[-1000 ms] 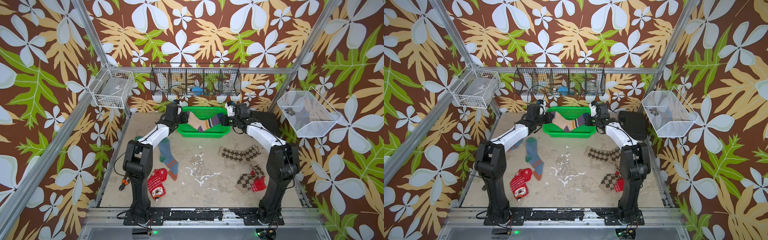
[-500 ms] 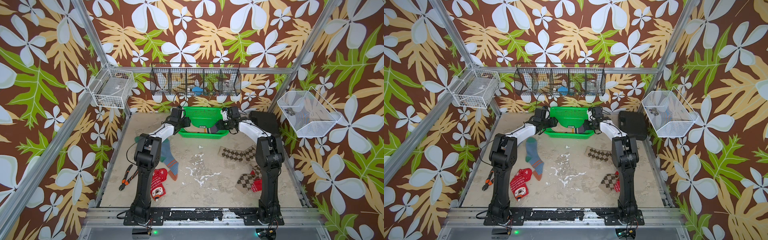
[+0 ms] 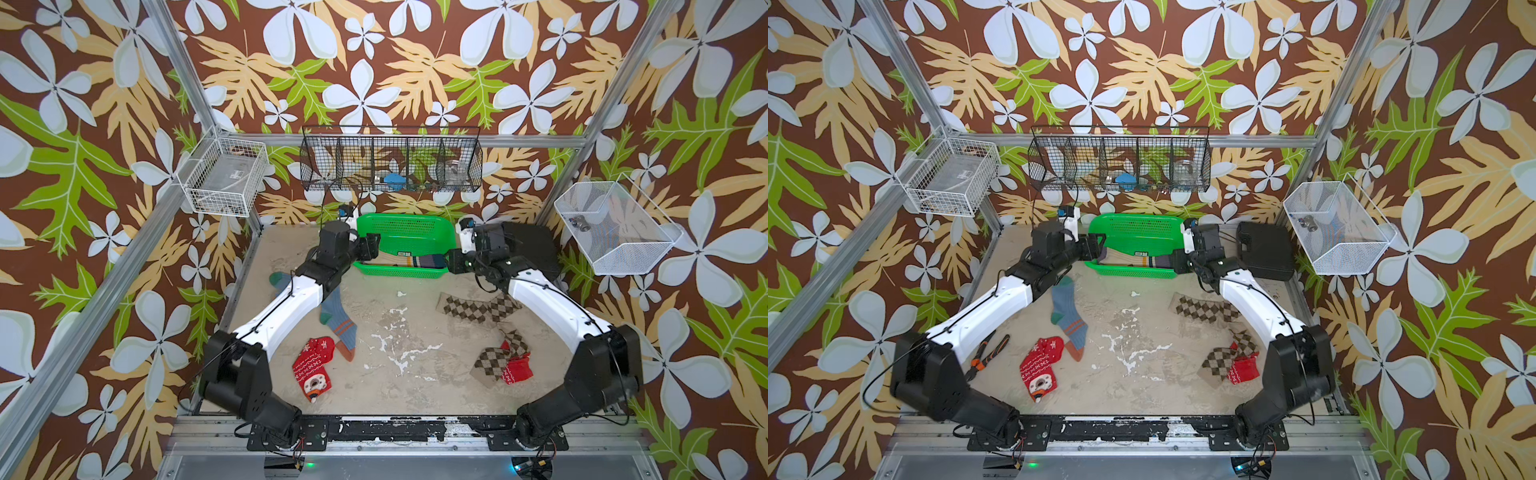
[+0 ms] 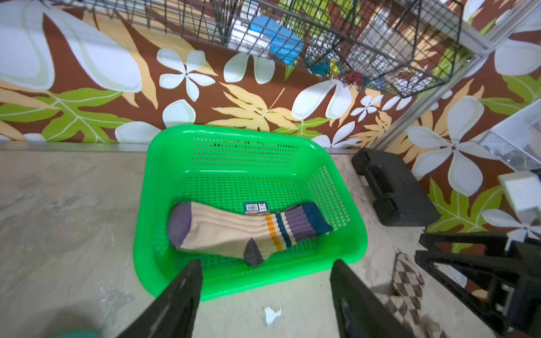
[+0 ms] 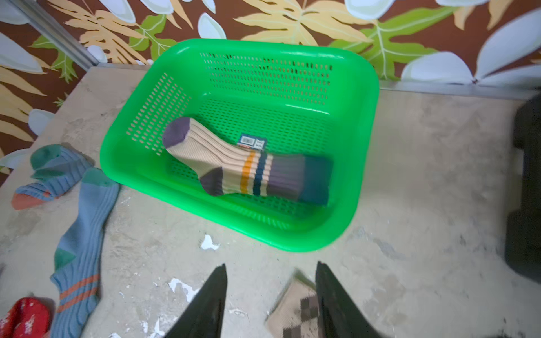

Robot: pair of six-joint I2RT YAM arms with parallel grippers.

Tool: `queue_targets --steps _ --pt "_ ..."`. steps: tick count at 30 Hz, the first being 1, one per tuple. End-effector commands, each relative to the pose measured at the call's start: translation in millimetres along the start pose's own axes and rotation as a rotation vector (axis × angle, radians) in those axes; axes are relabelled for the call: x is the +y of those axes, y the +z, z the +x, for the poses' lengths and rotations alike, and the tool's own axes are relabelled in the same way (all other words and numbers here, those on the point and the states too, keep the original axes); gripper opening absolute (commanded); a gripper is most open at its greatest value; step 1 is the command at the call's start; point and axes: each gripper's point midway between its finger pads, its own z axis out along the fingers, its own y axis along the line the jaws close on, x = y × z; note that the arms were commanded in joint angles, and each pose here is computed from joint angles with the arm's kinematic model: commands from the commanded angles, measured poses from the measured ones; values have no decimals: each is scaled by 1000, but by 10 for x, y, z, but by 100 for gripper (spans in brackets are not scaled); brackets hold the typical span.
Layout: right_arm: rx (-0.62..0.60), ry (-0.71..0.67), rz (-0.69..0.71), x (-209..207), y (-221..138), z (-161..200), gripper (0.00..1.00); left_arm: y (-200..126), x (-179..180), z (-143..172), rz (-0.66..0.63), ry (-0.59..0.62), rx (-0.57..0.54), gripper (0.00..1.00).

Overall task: Place the socks together as a pair
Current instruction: Place a pair of socks in the bin, then pick up the sock from the center of the board.

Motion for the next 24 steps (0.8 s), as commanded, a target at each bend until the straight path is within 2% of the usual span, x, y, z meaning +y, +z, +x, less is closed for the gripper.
queue_targets --steps 1,5,9,15,21,24 --pt "-4 36 7 -24 -25 335 49 -284 174 374 -23 -61 -3 71" --pt "94 17 25 -3 192 792 48 -614 337 943 5 -156 -35 71" --pt "125 11 62 2 446 932 48 -795 423 1217 8 -205 -59 71" --pt "169 19 114 -69 739 1145 49 -937 516 1358 -10 -201 -67 71" --pt "239 21 155 -163 887 1446 49 -895 474 1459 22 -210 -28 71" --pt "261 15 151 -123 912 1546 45 -888 449 1450 32 -211 -25 71"
